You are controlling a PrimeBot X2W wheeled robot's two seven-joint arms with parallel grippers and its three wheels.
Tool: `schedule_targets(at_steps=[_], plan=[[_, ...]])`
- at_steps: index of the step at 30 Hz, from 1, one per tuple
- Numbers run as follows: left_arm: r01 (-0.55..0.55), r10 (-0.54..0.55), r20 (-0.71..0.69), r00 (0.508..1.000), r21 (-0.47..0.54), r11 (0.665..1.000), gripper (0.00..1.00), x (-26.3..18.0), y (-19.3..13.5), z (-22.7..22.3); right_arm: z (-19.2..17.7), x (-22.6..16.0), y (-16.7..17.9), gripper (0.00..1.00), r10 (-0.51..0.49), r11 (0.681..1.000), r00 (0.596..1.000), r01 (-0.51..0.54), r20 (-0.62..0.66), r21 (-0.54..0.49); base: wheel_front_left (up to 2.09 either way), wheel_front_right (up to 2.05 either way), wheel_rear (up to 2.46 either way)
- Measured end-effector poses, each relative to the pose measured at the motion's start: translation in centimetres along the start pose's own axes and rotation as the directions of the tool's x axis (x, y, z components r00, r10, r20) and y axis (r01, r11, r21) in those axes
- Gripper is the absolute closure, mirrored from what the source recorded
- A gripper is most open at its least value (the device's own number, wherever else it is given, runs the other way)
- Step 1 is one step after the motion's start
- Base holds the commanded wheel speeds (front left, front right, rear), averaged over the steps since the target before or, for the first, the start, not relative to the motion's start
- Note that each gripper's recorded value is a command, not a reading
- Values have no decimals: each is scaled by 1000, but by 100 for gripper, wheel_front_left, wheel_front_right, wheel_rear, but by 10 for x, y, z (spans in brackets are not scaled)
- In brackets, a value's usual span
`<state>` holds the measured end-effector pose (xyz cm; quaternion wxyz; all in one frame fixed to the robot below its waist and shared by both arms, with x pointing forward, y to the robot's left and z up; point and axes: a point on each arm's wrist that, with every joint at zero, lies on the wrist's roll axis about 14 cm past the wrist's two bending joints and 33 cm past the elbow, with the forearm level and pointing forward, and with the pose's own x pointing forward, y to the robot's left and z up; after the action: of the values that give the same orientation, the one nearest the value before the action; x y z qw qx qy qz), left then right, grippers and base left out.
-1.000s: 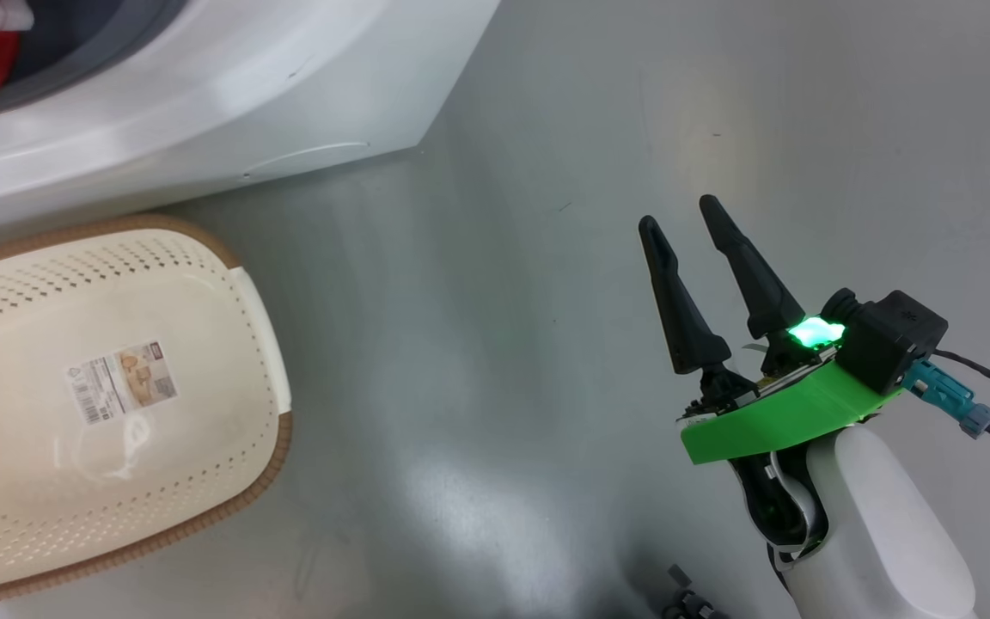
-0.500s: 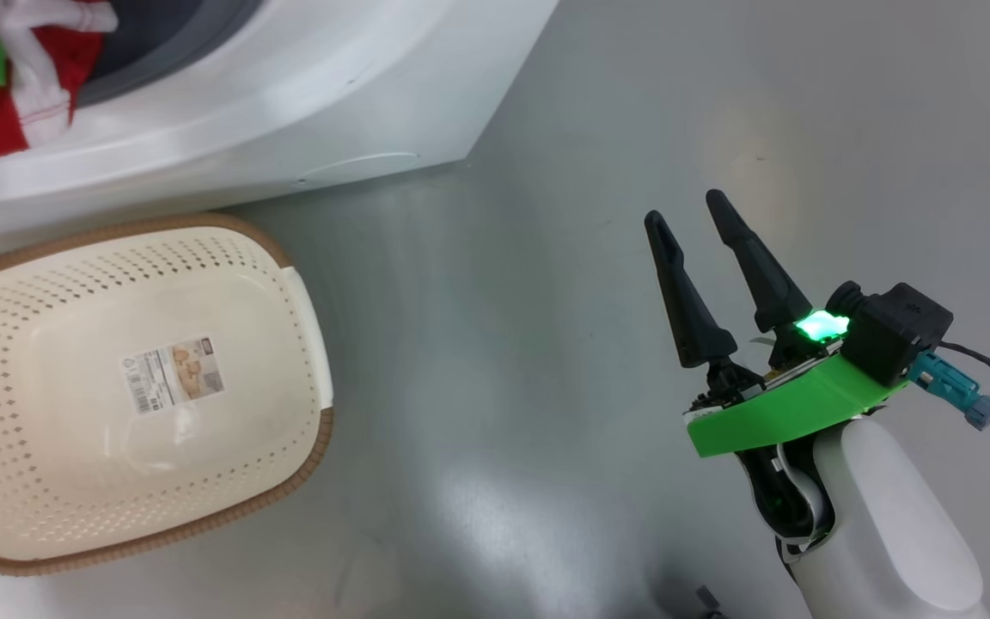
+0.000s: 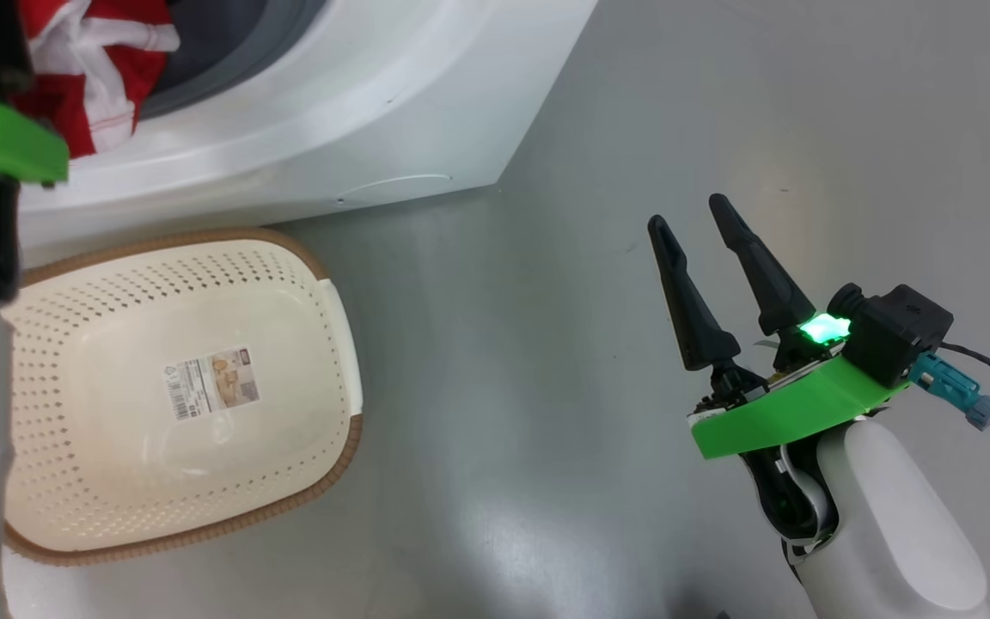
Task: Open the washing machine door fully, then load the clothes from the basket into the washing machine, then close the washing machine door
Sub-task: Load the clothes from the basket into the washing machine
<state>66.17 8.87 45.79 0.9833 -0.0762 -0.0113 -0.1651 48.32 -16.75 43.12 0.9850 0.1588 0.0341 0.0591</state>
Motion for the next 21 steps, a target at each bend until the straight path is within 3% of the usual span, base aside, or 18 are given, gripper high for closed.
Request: schedule_targets(at_steps=[21], plan=[[-80, 81, 19, 997, -47, 996, 0, -107, 11, -11, 9, 4, 9, 0, 36, 999, 999, -36, 21, -7, 0, 0, 0]])
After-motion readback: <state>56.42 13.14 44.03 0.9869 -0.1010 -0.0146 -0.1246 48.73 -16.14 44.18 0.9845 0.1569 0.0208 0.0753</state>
